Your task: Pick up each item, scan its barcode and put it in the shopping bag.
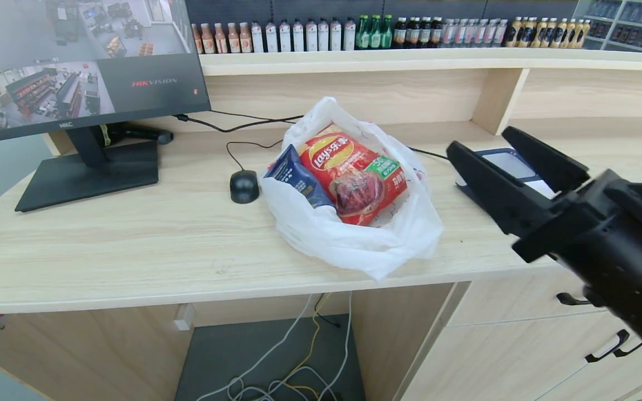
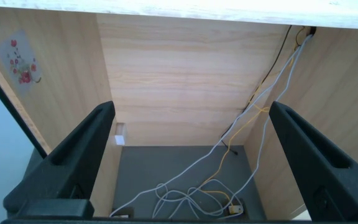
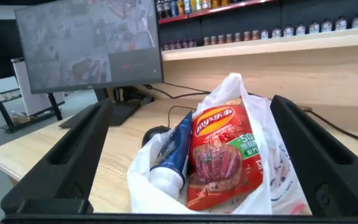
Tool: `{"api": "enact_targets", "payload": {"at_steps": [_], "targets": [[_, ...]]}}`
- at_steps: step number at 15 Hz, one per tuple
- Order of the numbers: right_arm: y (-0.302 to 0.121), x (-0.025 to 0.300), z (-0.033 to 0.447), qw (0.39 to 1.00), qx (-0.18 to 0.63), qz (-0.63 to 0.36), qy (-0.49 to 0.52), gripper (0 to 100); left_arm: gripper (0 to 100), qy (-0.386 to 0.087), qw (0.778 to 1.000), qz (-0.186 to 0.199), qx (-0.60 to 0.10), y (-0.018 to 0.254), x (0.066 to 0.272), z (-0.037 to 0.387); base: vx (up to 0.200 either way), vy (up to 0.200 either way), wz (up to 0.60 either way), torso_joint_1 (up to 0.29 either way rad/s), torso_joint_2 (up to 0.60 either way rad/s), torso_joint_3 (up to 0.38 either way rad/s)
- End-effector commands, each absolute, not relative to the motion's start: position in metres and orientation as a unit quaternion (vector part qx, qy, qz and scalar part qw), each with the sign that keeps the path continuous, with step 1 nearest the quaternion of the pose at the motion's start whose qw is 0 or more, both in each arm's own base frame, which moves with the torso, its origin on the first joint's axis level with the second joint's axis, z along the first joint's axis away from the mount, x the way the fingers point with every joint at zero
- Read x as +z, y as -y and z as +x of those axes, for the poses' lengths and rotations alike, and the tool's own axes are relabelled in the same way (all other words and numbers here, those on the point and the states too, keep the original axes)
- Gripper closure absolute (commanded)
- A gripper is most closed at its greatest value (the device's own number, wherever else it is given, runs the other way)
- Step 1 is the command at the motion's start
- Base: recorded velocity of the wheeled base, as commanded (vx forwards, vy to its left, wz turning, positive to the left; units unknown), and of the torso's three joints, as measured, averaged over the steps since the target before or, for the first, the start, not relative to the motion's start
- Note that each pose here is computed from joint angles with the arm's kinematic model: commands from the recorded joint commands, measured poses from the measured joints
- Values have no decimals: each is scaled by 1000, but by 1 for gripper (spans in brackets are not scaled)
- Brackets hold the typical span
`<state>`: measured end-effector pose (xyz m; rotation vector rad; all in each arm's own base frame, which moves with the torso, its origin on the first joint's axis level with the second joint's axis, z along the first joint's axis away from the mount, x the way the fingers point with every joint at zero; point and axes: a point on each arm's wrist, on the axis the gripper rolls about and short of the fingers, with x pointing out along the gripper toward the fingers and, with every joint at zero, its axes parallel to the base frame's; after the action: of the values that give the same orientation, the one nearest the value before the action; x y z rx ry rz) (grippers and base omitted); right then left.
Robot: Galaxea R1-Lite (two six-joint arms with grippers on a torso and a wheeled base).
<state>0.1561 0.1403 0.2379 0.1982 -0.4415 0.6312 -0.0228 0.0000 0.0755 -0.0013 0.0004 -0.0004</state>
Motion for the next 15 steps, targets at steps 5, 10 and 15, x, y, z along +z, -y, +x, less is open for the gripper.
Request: {"api": "enact_targets", "payload": {"at_steps": [5,10,15], "targets": [[-52,194,63,922,305,89,223,0,0,0,1000,0,1,0,75,-23,0,0,0,0,0,0],[-3,141,4,928,338,-19,155,0,0,0,1000,0,0,0,75,-23,0,0,0,0,0,0],[16,83,-20,925,367,-89,41,0,0,0,1000,0,0,0,75,-23,0,0,0,0,0,0]]}}
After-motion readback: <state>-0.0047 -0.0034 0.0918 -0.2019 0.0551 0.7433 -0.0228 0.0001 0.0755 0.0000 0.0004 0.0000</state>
